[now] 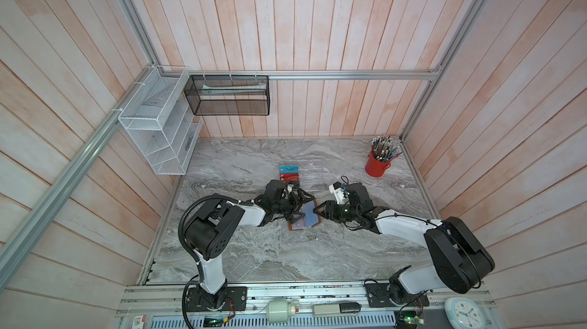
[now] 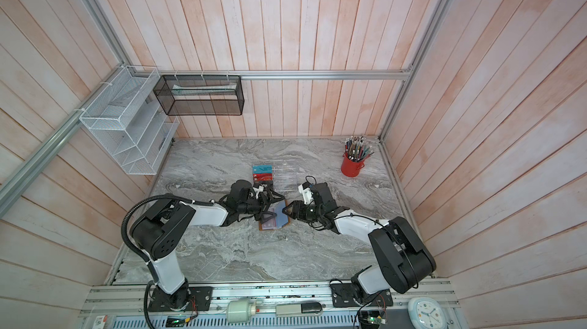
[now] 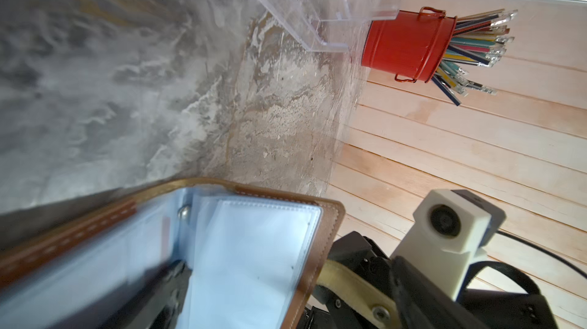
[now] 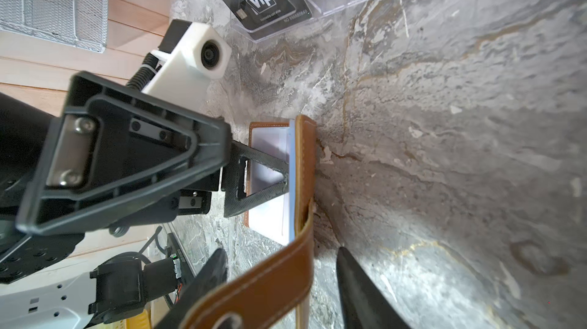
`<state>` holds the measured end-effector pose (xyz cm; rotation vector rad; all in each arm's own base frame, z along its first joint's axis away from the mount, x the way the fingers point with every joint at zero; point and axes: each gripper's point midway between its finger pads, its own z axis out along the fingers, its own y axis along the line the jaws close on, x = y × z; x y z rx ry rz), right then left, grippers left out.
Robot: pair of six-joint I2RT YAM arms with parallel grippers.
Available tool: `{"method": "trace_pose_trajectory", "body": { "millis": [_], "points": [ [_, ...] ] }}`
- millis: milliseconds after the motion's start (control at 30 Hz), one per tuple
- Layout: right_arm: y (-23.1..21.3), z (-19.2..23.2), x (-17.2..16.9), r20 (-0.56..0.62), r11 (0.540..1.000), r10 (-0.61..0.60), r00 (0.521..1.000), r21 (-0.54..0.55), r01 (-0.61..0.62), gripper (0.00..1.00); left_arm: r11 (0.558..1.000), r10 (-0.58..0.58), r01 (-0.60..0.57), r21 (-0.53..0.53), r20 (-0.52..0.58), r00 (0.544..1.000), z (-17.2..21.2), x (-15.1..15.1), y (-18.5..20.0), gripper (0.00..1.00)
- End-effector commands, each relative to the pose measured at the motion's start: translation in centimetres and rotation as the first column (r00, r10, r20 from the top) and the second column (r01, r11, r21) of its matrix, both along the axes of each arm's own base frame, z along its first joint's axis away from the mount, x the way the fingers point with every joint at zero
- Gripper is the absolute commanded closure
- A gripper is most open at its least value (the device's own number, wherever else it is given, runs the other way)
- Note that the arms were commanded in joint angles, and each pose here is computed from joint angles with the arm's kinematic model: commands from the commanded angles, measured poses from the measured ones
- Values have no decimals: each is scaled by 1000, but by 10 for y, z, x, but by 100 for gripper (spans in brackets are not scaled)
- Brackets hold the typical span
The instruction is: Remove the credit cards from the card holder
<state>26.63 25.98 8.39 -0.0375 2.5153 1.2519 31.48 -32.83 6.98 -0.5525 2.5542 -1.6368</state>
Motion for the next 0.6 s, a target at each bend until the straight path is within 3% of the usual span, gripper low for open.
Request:
{"method": "trace_pose_trajectory", "body": {
  "millis": [0,333,567],
  "points": [
    [-1,-3,-3,-10,1000,6,1000,8,-6,44,1000,14,-14,21,-24,1000,-14,-3,3,0],
    [2,-23,0,-48,999,15,999,-36,-17,51,1000,14,-13,22,-28,999,-16,-4,4,0],
    [5,-26,3,-54,999,9,998,-34,-11,73,1000,13,-13,14,-23,1000,-12,-3,3,0]
  ]
}}
